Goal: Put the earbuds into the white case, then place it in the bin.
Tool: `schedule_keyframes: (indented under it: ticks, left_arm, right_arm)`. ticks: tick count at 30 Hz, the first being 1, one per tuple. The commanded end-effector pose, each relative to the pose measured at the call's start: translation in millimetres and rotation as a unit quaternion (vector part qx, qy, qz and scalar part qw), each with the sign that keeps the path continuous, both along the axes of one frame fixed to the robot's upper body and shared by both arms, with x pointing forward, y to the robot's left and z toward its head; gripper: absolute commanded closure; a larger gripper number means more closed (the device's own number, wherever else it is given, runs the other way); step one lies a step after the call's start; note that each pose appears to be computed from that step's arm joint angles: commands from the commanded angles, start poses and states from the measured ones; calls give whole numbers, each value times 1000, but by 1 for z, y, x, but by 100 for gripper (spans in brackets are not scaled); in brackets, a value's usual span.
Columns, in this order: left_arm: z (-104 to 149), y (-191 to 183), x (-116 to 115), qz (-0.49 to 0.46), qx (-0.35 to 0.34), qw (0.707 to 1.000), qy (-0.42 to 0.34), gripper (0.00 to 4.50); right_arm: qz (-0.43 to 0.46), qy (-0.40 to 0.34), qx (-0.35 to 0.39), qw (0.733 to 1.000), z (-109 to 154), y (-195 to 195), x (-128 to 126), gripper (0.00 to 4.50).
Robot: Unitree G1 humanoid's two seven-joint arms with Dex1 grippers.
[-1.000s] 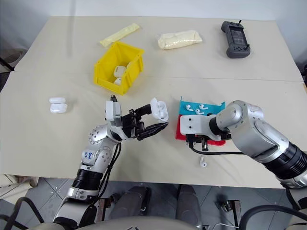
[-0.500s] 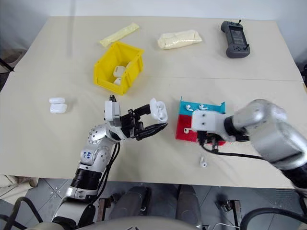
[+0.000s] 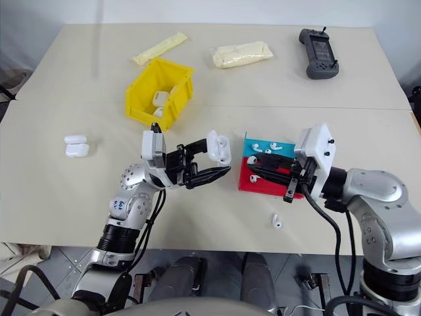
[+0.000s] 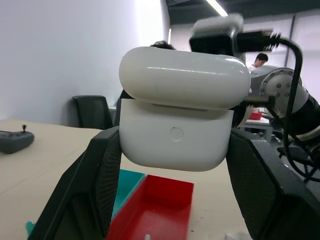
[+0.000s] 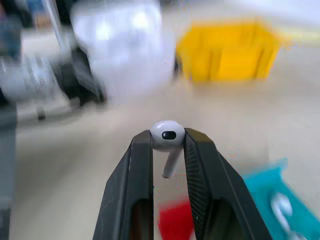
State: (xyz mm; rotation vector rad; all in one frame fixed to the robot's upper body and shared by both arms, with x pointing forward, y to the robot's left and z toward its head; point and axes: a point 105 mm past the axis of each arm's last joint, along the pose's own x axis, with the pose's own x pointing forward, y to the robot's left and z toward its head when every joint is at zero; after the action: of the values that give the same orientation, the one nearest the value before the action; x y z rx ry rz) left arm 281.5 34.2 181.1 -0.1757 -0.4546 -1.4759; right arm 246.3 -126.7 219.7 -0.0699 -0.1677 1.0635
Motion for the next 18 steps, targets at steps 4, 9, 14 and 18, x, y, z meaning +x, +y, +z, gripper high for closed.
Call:
schedule_keyframes:
  ticks: [4,9,14,18]
  left_arm:
    - [12,1,-10,-27,-12,1000,-10,173]
    - [14,0,-14,-39,-6,999,-5,173]
    - [16,-1,-15,-45,-5,999,-5,173]
    - [18,-2,-17,-48,-5,999,-5,173]
  right_arm:
    - [0,-58,135,989,27,5,-15,401]
    - [15,-49,191,980,31,15,-12,401]
    - [28,-39,203,978,26,26,-9,401]
    - [37,-37,212,976,26,33,-7,401]
